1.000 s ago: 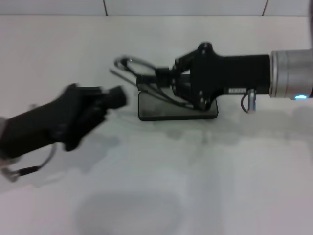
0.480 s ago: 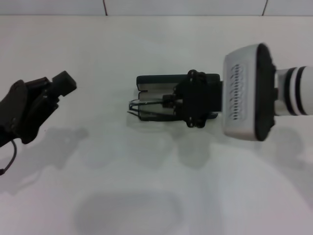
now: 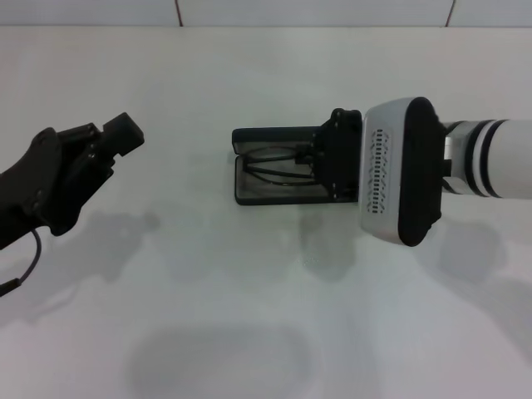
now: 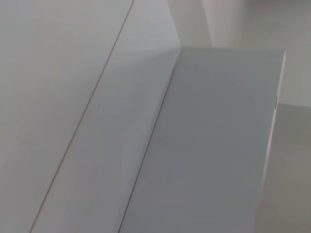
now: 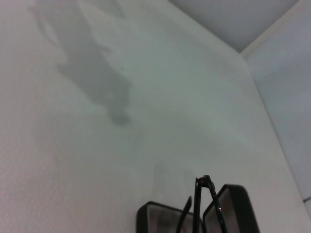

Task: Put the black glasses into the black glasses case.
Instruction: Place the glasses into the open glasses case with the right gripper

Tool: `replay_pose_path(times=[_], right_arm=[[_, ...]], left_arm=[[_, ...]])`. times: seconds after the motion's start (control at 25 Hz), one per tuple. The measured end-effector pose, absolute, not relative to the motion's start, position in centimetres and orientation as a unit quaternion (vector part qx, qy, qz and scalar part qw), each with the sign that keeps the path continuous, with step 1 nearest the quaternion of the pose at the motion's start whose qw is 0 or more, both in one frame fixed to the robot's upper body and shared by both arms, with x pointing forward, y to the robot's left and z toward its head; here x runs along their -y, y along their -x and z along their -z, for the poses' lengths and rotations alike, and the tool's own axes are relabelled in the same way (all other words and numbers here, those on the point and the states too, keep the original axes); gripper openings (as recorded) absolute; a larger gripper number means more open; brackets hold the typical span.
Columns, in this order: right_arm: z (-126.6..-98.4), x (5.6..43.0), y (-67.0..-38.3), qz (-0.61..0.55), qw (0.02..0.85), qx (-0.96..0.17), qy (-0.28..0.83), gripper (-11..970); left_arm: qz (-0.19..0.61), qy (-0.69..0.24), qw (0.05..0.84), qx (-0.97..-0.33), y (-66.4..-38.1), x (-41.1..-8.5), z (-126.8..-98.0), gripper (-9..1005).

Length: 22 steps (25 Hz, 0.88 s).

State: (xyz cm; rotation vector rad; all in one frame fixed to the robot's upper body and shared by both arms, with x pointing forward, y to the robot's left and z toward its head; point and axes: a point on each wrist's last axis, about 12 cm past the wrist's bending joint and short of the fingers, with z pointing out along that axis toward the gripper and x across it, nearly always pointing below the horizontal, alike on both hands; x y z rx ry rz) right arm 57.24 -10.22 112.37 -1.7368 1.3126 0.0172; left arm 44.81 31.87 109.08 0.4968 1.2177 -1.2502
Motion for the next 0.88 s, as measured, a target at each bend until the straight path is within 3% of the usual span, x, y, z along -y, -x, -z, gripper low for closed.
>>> replay_pose_path(times=[0.88], right_arm=[[-109.8,9.5,-58.0,0.035,0.449,-0.522,0.724,77]], left_arm=[[0.536,-0.207,0.614,-0.541,-45.1,-31.4,-108.6,34]])
